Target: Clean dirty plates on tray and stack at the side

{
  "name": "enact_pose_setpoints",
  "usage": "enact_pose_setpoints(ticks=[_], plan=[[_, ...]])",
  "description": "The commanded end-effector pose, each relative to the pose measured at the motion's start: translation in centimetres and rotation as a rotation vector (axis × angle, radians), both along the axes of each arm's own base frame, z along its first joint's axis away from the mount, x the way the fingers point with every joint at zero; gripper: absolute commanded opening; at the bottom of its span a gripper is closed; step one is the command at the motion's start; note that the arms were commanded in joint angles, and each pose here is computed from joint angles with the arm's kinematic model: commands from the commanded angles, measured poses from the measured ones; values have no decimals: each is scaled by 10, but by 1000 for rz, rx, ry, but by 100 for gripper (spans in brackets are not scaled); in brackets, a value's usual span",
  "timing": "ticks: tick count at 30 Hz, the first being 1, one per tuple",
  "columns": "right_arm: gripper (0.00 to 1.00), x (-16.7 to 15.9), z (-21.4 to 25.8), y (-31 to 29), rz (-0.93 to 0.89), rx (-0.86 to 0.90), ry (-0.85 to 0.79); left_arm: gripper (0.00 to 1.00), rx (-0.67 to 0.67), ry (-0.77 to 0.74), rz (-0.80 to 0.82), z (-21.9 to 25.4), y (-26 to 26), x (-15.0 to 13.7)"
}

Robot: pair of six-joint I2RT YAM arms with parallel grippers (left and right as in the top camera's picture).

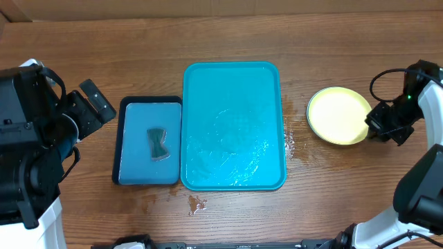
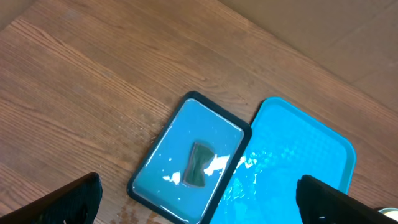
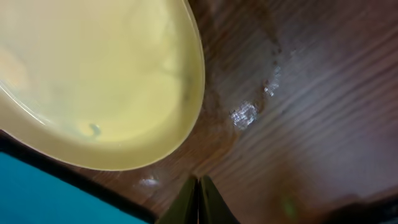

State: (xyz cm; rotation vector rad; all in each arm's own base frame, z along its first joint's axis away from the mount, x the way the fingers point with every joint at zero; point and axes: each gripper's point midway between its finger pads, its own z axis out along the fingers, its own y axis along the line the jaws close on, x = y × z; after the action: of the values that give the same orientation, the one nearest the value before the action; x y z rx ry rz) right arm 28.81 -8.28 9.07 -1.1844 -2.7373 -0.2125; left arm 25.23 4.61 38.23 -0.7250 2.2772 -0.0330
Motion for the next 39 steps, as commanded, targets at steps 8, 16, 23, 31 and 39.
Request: enact_pose_setpoints(ticks=[8, 16, 23, 31, 39], plan=[[4, 9, -68, 28, -27, 114, -166, 100, -2, -4, -2, 2, 0, 2], [15, 34, 22, 46, 129, 173, -403, 100, -5, -3, -113, 2, -13, 4], [35, 18, 158, 113, 574, 136, -784, 89, 17, -34, -587, 6, -68, -3], [100, -45, 243, 201, 914, 170, -1118, 100, -70, 97, -677, -16, -83, -31], [99, -66, 257, 211, 967, 179, -1177, 100, -78, 99, -669, -19, -82, -20]])
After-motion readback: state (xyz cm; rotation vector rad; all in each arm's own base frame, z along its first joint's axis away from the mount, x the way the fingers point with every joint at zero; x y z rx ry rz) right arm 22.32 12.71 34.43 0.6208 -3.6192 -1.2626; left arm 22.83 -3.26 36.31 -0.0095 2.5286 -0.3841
